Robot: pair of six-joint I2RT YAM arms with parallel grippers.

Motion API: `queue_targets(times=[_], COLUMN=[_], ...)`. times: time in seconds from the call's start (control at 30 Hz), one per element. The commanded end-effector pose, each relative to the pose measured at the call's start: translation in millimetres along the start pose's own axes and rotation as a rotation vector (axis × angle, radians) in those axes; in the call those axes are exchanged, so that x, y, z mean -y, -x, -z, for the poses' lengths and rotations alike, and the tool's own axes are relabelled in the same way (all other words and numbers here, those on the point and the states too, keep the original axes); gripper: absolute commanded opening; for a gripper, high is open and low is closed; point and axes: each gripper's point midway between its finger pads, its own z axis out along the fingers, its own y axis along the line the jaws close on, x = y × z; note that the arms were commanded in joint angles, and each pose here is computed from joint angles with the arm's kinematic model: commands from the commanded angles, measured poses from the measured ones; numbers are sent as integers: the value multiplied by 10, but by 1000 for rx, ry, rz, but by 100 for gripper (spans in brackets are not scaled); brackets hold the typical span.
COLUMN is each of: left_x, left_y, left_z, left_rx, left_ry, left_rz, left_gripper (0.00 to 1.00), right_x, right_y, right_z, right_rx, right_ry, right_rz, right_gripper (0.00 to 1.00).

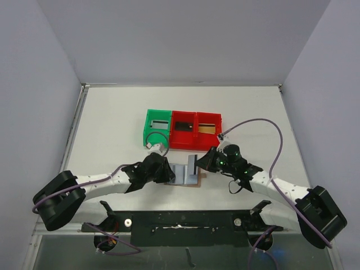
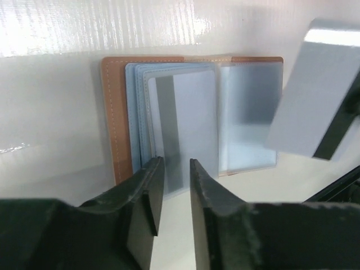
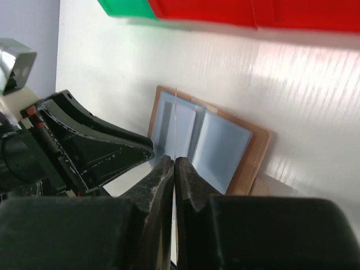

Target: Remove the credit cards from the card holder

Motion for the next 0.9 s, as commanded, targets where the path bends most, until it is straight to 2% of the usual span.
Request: queue_targets(times=[0.0,0.13,0.3,0.63,0.87], left_x=[189,231,21,-320,-425], left_y=[254,440,667,844,970], left_z=[152,318,504,781,974], left_rx=[81,133,181,220,241], left_ry=[-32,-20,37,59,134], left_rz=[-9,-49,-35,47,42], left_gripper=[28,41,49,51,53], right_x=[-60,-208,-295,-172,-213], right_y=[345,586,904,1394,1491], right_z=[150,234,204,-217,-469], right_rx=[87,157,203,178,146], right_ry=[-77,-78,-157,-402,-440], right_rz=[155,242,324,408,463], right_gripper=[0,0,0,0,0])
